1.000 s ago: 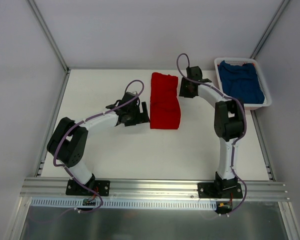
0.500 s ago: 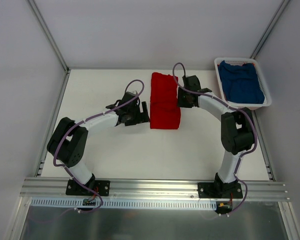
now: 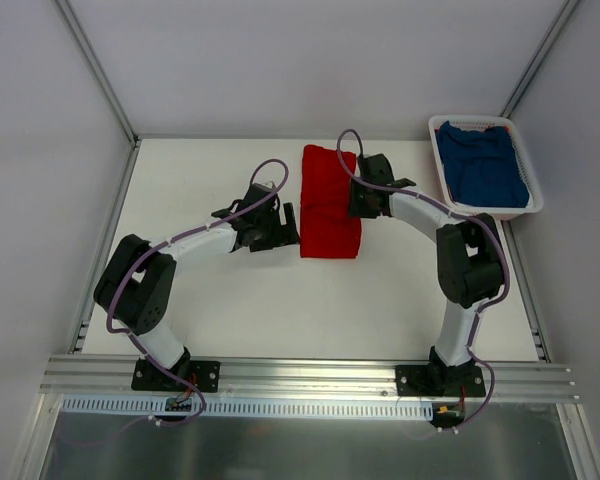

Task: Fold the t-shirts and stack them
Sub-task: Fold the folded rectangular tshirt in 1/3 of the way

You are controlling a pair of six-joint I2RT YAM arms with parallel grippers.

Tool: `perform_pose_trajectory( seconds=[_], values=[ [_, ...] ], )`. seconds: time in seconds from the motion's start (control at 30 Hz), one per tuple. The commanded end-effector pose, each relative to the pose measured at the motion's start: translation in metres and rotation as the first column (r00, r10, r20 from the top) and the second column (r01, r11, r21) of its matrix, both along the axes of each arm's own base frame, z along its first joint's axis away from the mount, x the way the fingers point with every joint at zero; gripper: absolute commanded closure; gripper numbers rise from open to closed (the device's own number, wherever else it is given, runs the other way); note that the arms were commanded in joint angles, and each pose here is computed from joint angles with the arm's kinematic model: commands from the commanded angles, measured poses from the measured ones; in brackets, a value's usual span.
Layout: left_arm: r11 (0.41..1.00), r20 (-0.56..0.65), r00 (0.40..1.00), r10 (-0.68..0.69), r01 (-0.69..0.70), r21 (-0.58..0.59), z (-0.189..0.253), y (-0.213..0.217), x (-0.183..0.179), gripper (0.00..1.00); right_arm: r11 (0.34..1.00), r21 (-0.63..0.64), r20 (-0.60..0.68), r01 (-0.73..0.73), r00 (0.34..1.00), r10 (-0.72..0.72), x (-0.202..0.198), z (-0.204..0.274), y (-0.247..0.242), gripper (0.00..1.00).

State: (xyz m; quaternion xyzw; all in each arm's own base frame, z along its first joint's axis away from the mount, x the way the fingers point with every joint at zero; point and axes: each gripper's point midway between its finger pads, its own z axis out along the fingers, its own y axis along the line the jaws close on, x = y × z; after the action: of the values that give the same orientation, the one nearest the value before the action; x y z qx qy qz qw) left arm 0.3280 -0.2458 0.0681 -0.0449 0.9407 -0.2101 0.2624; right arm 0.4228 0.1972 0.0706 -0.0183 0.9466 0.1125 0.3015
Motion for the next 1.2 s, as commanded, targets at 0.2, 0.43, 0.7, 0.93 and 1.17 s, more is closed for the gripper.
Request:
perform_pose_trajectory(
  seconds=[0.2,0.43,0.7,0.93,1.17],
  values=[
    [1.000,0.029,1.000,-0.003,0.003,-0.012,0.008,-0.002,0.001,0.18,0.999,0.032,0.024,0.002,1.000,-0.003,0.016,-0.001,0.015,0.69],
    [1.000,0.027,1.000,-0.003,0.004,-0.013,0.007,-0.001,0.001,0.18,0.999,0.037,0.021,-0.001,1.000,0.000,0.018,-0.006,0.020,0.78],
    [1.000,0.023,1.000,-0.008,0.008,-0.016,0.006,-0.003,0.000,0.18,0.999,0.037,0.035,-0.006,0.999,0.004,0.022,0.001,0.022,0.91],
    [1.000,0.024,1.000,-0.009,0.009,-0.018,0.008,-0.003,-0.001,0.18,1.000,0.024,0.032,-0.017,0.999,0.016,0.022,0.007,0.022,0.80],
    [1.000,0.028,1.000,-0.011,0.011,-0.022,0.010,-0.005,-0.001,0.18,1.000,0.017,0.032,-0.021,0.999,0.020,0.014,0.010,0.018,0.76]
  ],
)
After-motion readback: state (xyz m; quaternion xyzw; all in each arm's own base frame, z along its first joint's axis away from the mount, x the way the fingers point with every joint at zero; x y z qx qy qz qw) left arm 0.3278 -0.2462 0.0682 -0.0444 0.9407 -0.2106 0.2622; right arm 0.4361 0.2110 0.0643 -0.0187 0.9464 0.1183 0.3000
